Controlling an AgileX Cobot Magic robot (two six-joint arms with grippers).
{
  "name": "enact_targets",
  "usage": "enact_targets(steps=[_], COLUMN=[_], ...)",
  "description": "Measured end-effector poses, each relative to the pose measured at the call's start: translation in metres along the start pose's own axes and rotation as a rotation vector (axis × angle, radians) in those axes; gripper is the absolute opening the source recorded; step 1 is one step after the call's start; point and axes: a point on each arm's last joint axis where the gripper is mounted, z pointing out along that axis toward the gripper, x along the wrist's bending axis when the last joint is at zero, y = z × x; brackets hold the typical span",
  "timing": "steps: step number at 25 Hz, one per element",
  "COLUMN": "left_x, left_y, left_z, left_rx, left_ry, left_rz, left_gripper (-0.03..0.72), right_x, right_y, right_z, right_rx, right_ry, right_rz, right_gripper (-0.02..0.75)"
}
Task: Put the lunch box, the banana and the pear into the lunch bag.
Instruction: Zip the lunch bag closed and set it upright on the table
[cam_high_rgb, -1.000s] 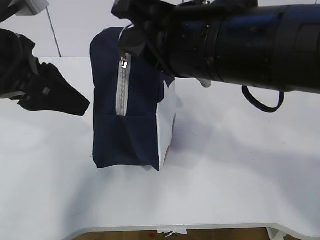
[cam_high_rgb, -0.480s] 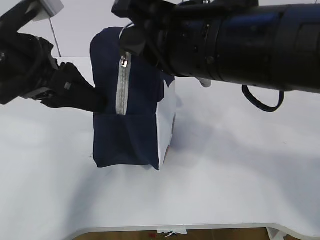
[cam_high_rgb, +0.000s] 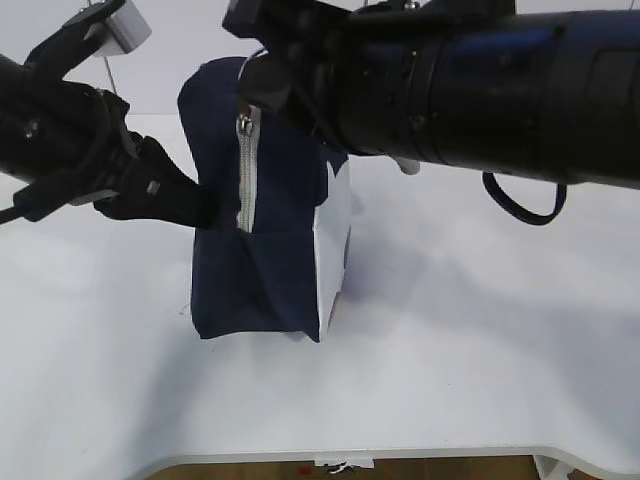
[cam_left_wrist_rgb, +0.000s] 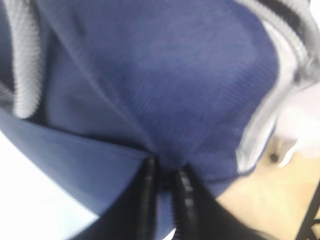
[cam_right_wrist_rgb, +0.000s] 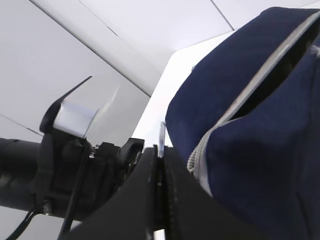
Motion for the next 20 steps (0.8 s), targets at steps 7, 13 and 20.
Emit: enact_targets(steps=[7, 13, 20], left_x=[0.004, 0.002, -0.001], left_y=[-0.009, -0.011, -0.012], left_z=[-0.002, -0.012, -0.016], left_rx=[0.102, 0.124, 0.139], left_ry=[0.053, 0.091, 0.083], left_rz=[0.111, 0.18, 0.191], left_gripper=[-0.009, -0.009, -0.009], right_x=[-0.001, 0.002, -0.003], right_y=[-0.001, 0.002, 0.011], right_z=[0.001, 0.002, 0.003], right_rx=[0.003, -0.005, -0.029], right_ry=[-0.003, 0.004, -0.012], right_rz=[-0.024, -0.059, -0.102], right_gripper=[-0.01, -0.01, -0.01])
